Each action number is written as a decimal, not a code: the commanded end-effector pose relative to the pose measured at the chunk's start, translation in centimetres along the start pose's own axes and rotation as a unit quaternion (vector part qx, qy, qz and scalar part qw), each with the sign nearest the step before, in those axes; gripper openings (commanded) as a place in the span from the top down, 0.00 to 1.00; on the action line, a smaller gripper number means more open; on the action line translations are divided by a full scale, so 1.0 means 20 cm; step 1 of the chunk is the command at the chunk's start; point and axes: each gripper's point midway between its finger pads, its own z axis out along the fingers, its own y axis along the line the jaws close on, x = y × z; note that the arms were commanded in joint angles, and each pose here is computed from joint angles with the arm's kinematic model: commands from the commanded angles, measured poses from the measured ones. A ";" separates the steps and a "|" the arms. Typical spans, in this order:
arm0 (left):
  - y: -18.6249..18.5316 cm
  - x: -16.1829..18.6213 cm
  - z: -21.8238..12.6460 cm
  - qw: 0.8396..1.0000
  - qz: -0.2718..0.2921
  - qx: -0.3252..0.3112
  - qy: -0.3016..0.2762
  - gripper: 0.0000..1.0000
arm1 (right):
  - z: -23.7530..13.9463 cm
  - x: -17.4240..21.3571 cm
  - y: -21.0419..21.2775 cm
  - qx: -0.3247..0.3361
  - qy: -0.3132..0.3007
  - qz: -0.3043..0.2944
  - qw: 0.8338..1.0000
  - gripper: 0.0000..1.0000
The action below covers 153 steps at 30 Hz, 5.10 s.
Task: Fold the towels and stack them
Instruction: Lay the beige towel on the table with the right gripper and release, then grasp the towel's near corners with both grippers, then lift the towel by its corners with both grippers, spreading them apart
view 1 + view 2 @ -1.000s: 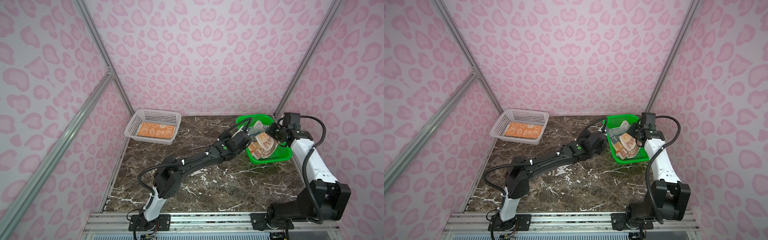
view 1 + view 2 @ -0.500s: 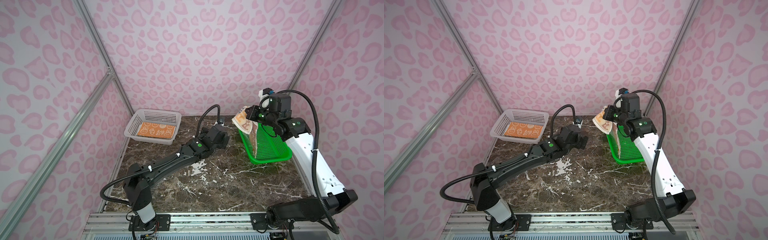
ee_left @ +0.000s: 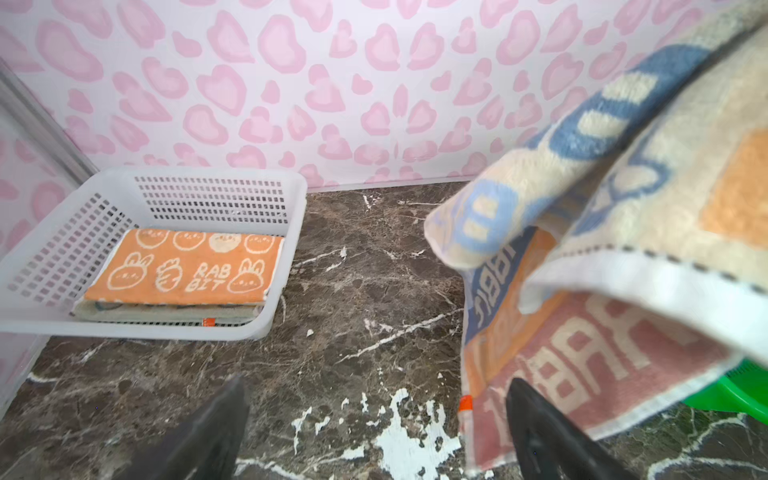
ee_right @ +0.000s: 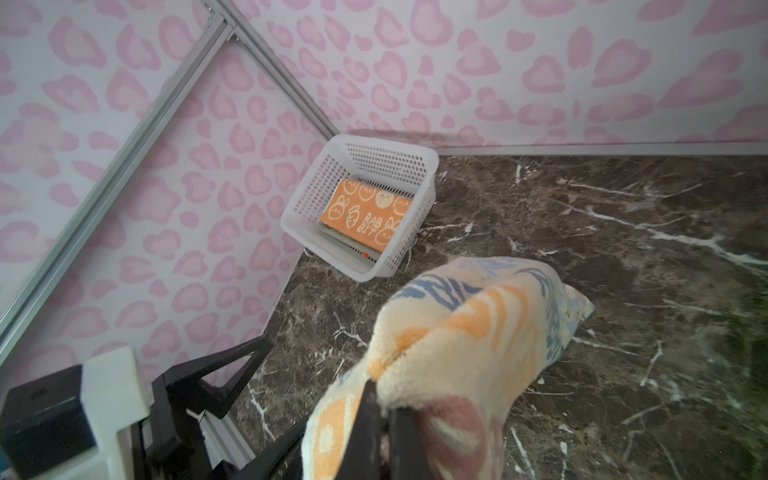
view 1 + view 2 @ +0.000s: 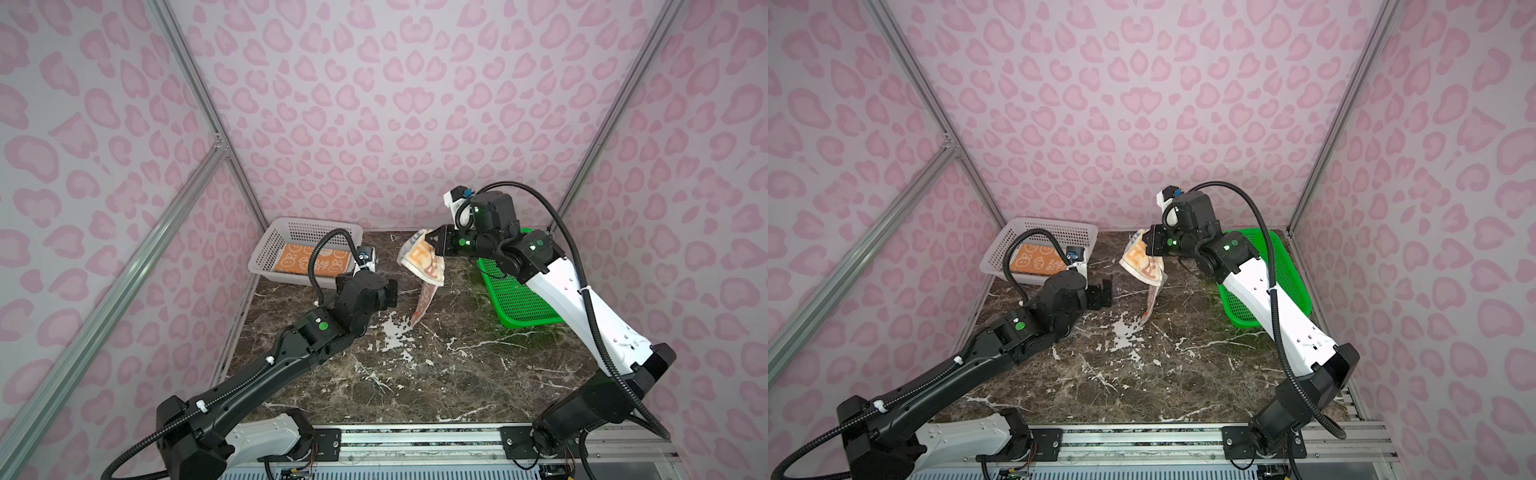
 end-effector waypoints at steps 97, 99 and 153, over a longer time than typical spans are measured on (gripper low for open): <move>-0.40 1.08 0.61 0.928 0.090 0.050 0.359 0.07 | 0.09 1.48 -1.26 0.283 0.303 0.026 0.910 1.00; -0.41 1.10 0.63 0.924 0.098 0.049 0.365 0.09 | 0.09 1.48 -1.26 0.282 0.306 0.026 0.909 1.00; -0.31 1.18 0.81 0.911 0.091 0.057 0.397 0.97 | 0.04 1.24 -1.23 0.268 0.253 0.043 0.929 1.00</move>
